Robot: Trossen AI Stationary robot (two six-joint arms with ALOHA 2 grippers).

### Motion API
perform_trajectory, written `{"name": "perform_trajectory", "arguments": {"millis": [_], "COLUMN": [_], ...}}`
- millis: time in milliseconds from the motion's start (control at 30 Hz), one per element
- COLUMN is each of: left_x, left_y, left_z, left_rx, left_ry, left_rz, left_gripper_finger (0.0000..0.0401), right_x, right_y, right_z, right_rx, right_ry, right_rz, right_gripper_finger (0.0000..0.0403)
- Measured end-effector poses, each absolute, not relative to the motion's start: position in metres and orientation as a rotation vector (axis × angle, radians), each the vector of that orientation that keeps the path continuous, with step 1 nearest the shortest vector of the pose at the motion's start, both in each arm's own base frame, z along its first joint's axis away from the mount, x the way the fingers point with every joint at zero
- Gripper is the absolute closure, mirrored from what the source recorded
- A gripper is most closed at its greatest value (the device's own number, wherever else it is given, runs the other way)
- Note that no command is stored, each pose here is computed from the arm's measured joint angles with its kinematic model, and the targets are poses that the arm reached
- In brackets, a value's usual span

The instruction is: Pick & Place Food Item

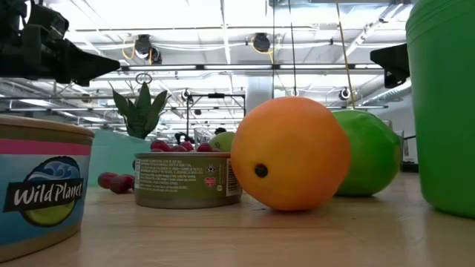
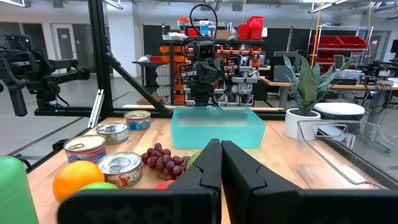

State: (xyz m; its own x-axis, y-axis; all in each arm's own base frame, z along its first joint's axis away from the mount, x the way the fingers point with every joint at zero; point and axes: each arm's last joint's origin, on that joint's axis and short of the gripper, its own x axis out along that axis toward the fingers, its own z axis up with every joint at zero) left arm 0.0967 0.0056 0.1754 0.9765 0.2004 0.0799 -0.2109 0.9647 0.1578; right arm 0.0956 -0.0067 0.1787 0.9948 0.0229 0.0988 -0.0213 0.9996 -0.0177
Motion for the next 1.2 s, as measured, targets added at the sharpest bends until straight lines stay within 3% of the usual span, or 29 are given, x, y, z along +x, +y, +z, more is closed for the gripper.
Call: {"name": "perform_trajectory", "arguments": {"millis": [333,567,933,1200], "left_x": [0.097,0.097,0.097,0.097], "left_y": [0.006,0.006,0.006,0.006], "left_z": [0.175,0.175,0.175,0.175], "left_rx": [0.167,0.167,0.166,0.166], "left_ry": [-0.064,-0.063,-0.063,-0.063], "left_rz": [0.208,0.208,0.208,0.208], "left_gripper_finger": [0.0359,0.0359,0.0359,0.0359], "right_x": [0.095,0.089,0.091,0.095], "right_y": [-0.007,-0.007,-0.005,0.005], "right_z": [0.182,0.206,0.207,0.22], "right_rx": [-0.018,0.189,0.401,0.315], "right_ry": [-0.137,-0.394,-0.381,-0.495], "right_rz": [0.008,0.021,0.129,0.234], "right_gripper_finger": [0.0403,0.0403,0.0403,0.0393]}}
